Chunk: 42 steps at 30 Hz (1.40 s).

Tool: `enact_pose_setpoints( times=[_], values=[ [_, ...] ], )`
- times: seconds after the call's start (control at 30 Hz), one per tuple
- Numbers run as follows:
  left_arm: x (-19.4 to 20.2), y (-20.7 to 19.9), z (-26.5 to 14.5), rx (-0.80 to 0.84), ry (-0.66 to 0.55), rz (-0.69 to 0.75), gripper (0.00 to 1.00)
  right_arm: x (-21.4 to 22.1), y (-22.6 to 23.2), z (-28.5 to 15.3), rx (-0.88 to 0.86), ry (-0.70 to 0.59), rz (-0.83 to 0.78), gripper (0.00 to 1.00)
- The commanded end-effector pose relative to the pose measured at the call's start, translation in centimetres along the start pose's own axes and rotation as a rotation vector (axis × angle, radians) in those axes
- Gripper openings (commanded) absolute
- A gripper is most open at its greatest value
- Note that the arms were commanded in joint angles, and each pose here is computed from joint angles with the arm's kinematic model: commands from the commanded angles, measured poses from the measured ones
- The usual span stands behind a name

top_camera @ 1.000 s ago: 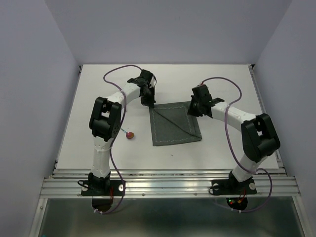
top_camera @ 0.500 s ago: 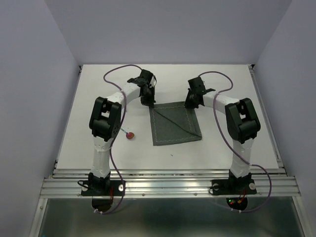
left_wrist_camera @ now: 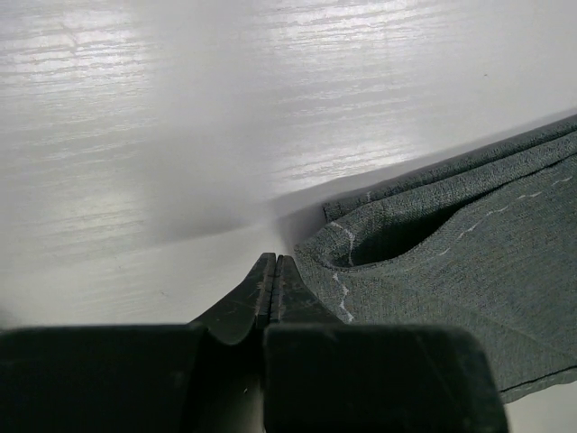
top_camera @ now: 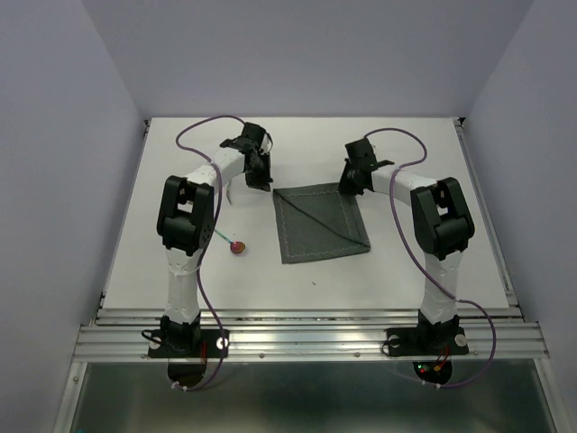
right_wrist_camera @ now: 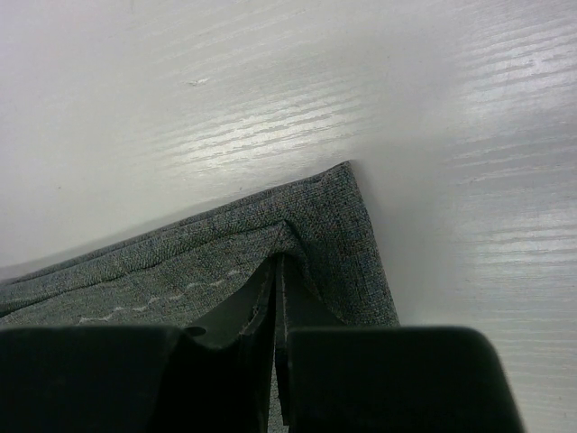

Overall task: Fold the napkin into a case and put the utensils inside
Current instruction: Smooth out the upper triangle-folded napkin at the center of the board.

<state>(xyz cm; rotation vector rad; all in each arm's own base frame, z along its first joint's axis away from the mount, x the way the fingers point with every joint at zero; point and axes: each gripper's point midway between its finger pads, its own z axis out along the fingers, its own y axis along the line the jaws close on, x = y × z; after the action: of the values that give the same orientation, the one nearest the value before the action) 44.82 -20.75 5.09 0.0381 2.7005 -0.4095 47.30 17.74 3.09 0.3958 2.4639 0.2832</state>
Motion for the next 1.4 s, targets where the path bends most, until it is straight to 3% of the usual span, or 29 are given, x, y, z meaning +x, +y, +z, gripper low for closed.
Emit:
enact_pose_setpoints(
  times=[0.0,0.33,0.77,1.37],
  values=[
    [-2.3,-2.1,-2.7,0.062,-0.075,0.023,0.00,0.9,-1.4,0.7,0.044,0.017,-0.015,0.06],
    [-2.6,-5.4,-6.7,0.197,-0.159,0.046,0.00,0.8,-1.1,0.4,0.031,0.017,-0.014,0.06],
    [-2.5,-3.9,-2.6,0.098,-0.103,0.060,0.00,0.8,-1.3,0.2,0.038,0.014,-0.015,0.06],
    [-1.1,-2.9,1.9,0.080,-0.040,0.059,0.00,0.7,-1.4,-0.7,0.032,0.007,-0.013,0.06]
  ],
)
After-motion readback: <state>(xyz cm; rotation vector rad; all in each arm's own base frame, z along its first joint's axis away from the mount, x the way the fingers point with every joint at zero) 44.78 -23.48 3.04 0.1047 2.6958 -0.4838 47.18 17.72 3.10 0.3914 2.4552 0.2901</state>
